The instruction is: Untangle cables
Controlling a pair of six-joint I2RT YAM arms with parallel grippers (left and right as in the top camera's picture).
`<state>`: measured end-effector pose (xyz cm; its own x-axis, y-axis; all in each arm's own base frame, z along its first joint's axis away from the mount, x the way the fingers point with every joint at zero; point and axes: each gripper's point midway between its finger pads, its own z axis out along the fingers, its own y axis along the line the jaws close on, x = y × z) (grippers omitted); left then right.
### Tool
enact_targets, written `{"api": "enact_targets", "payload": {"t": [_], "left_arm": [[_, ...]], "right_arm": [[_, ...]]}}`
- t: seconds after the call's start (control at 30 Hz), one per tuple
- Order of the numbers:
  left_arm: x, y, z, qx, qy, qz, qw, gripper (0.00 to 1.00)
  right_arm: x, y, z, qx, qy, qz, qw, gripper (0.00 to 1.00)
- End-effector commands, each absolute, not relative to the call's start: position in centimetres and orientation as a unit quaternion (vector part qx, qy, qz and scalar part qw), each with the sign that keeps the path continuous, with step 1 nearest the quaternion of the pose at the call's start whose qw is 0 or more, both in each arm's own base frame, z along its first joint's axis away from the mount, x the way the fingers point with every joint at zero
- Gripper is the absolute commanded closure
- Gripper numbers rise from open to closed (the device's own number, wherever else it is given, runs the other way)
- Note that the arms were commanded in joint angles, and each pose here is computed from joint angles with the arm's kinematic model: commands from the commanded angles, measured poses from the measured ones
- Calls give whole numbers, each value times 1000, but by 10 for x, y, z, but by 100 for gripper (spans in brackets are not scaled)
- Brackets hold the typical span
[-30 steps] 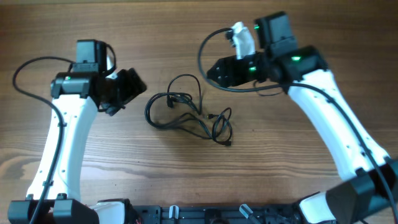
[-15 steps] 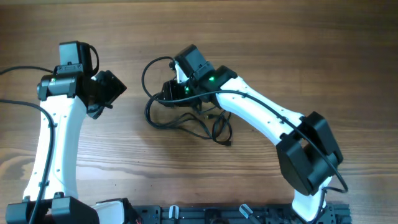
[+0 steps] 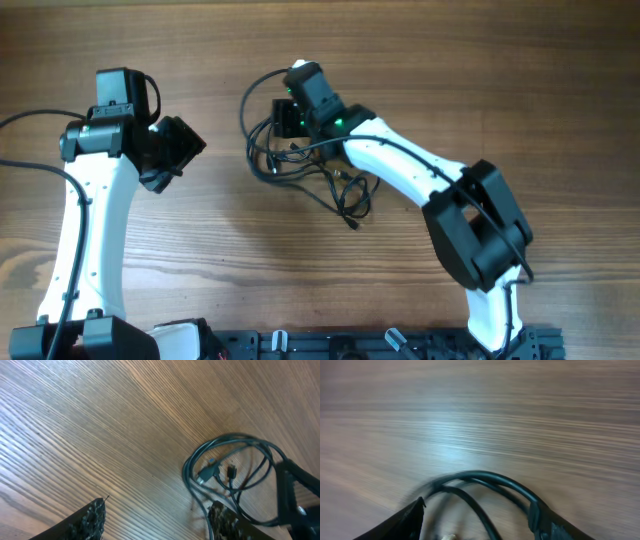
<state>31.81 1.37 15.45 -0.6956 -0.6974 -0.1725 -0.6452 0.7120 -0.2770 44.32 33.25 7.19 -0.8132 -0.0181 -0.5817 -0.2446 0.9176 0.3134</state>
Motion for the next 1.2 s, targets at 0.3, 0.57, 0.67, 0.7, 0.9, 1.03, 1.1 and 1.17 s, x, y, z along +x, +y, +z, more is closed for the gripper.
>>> {"api": "enact_targets", "payload": {"t": [0.3,0.57,0.67,0.7,0.9,1.03,1.1,1.17], "left_arm": [[319,-89,93,-197,948,-215,128,28],[314,-148,60,-191,952,-225,77,39],[310,-167,42,-210,950,-224,50,45],[310,-171,37,-216,949,-224,45,46],[309,-189,11,-224,951,-211,33,51],[317,-188,6,-219,955,-190,62,63],[318,-186,6,-217,956,-188,66,96],[321,-187,13,-176,962,-191,82,96]], "right_arm": [[444,292,119,-194,899,294,262,23],[431,257,187,-169,905,236,311,20],[422,246,173,-160,922,210,282,20],[420,244,170,-160,925,206,276,19],[412,239,162,-157,934,195,254,19],[410,238,161,-157,935,194,251,18],[409,239,161,-158,935,196,248,18],[408,241,161,-161,934,205,246,18]]}}
